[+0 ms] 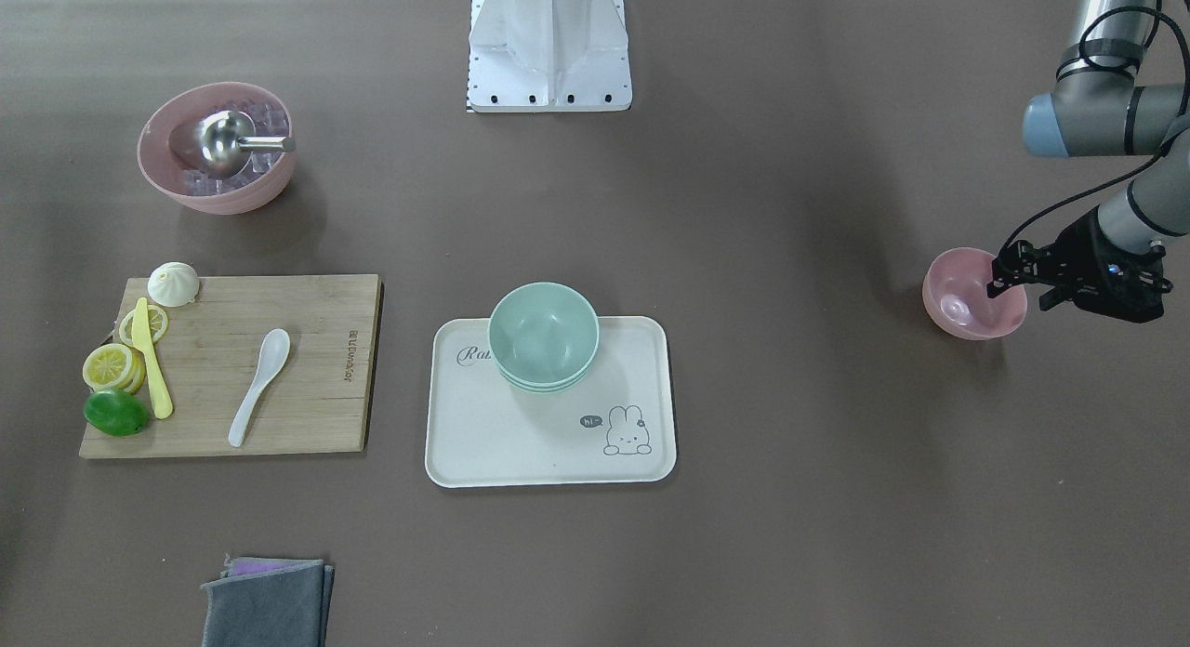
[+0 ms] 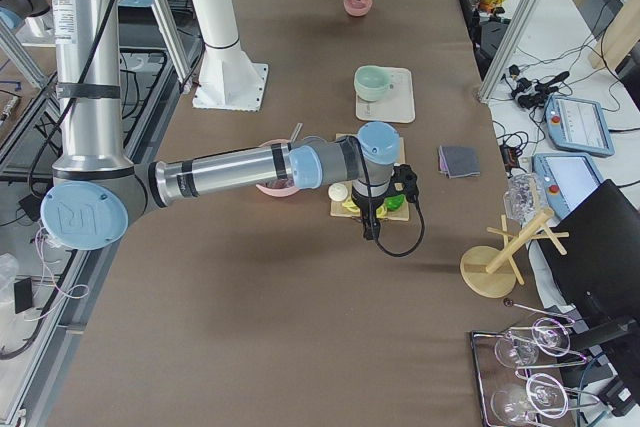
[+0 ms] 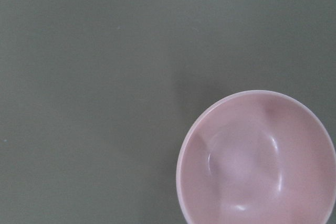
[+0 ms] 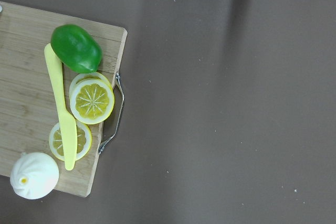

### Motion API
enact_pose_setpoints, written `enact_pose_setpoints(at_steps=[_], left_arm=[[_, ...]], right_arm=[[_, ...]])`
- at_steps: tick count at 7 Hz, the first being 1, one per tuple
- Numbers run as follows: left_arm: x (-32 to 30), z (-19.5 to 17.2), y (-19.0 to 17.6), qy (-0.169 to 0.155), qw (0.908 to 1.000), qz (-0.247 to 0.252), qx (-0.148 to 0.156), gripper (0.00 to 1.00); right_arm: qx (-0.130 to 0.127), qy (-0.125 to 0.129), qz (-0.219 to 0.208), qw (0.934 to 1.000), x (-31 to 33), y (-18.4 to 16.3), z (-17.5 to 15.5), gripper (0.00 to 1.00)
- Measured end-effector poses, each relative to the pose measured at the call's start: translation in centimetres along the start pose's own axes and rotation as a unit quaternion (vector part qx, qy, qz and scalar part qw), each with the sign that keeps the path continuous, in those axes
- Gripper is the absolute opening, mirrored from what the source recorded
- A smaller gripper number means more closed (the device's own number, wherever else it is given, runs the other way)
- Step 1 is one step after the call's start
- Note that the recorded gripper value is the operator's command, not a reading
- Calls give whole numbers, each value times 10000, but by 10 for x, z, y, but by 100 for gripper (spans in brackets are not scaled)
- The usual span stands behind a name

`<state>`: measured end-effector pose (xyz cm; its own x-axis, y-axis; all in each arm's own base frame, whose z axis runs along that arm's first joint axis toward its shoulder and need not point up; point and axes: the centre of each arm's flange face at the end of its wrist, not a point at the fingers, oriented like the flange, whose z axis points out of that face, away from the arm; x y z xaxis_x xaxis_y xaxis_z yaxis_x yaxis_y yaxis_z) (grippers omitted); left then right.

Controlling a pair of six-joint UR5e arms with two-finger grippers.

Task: Stack pink bowl on green and place spoon
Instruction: 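Lower the left gripper onto the pink bowl and grasp its rim, then carry the pink bowl over the green bowl while right gripper reaches for spoon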

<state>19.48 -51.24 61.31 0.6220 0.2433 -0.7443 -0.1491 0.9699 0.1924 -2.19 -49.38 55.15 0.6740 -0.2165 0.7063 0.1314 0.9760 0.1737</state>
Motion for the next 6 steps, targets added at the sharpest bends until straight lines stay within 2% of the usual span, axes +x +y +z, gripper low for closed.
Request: enact_pose_setpoints(at_steps=[3,4,5,6], left_arm=[[8,2,-12,26,10000,54,23,0],[27,-11,-23,118,9997,177,146,0],[73,-38,-55,261,9989,225,329,0],[154,-78,-108,393,9982,-11,450,0]], right_arm=[[21,-28,-38,10000,-6,-2,-2,100],[43,-58,37,10000,-14,-7,-4,100],[58,-120,260,9996,-35,-19,-3,100],[91,-205,530,9983,-71,-33,6,98]])
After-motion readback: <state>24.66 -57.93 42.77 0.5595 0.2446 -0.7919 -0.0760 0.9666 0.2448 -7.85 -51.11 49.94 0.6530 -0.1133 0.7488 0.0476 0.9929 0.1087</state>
